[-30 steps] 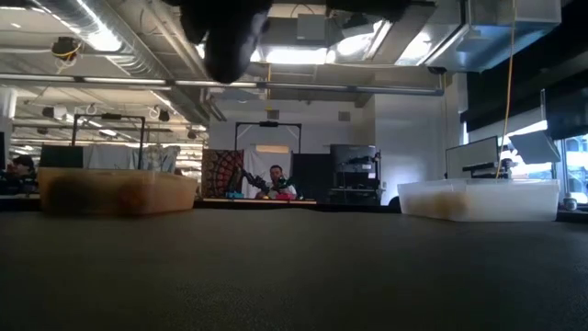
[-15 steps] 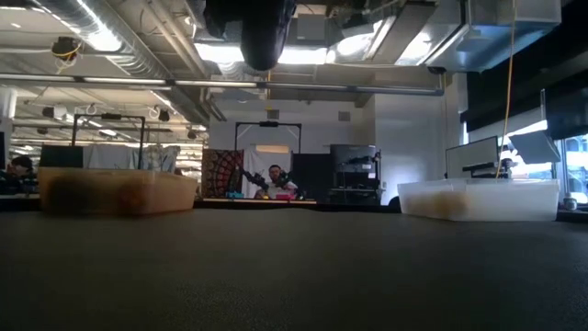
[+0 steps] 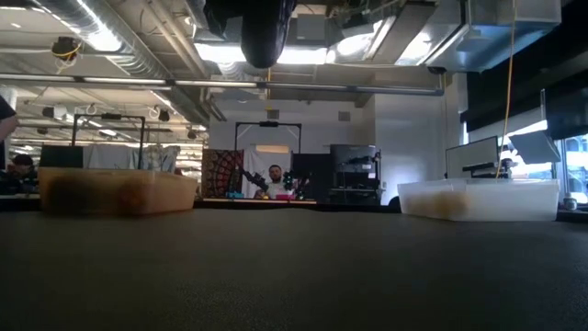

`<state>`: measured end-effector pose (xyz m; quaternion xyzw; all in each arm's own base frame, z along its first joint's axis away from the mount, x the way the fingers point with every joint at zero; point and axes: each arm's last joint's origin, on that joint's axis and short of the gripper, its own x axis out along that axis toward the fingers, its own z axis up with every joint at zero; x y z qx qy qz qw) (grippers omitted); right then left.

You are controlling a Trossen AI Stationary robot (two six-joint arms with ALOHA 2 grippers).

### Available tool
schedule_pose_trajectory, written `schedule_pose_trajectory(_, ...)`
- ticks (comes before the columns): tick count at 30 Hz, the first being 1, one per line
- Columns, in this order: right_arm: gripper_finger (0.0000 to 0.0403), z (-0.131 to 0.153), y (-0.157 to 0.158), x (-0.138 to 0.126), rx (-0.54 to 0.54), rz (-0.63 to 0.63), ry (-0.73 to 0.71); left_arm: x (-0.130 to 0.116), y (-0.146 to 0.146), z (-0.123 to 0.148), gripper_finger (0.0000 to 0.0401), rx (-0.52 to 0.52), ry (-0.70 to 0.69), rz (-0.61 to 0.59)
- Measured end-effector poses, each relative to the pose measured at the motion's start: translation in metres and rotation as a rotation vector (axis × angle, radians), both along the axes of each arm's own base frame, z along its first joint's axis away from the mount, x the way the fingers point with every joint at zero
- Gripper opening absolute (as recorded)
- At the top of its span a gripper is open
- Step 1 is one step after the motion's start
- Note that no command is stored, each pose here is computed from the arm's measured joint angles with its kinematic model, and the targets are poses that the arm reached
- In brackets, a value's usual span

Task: Sort produce into baskets
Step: Put the eggplant into the red bin

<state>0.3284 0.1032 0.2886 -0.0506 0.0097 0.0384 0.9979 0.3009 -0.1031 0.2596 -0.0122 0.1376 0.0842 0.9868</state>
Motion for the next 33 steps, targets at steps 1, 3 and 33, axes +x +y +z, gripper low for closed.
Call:
schedule_pose_trajectory(1,0.0036,0.000,0.000,0.000,-0.008,0.000,-0.001,0.000,0.000,0.000,0.0147,0.004,0.001,-0.002)
schedule_pose_trajectory(3,0.0016,0.000,0.000,0.000,-0.019,0.001,-0.002,0.000,0.000,0.000,0.0147,0.004,0.001,-0.002)
schedule_pose_trajectory(33,0.0023,0.020,0.014,-0.044,-0.086,0.068,0.473,-0.054,-0.009,-0.017,0.0258,-0.125,0.374,0.091)
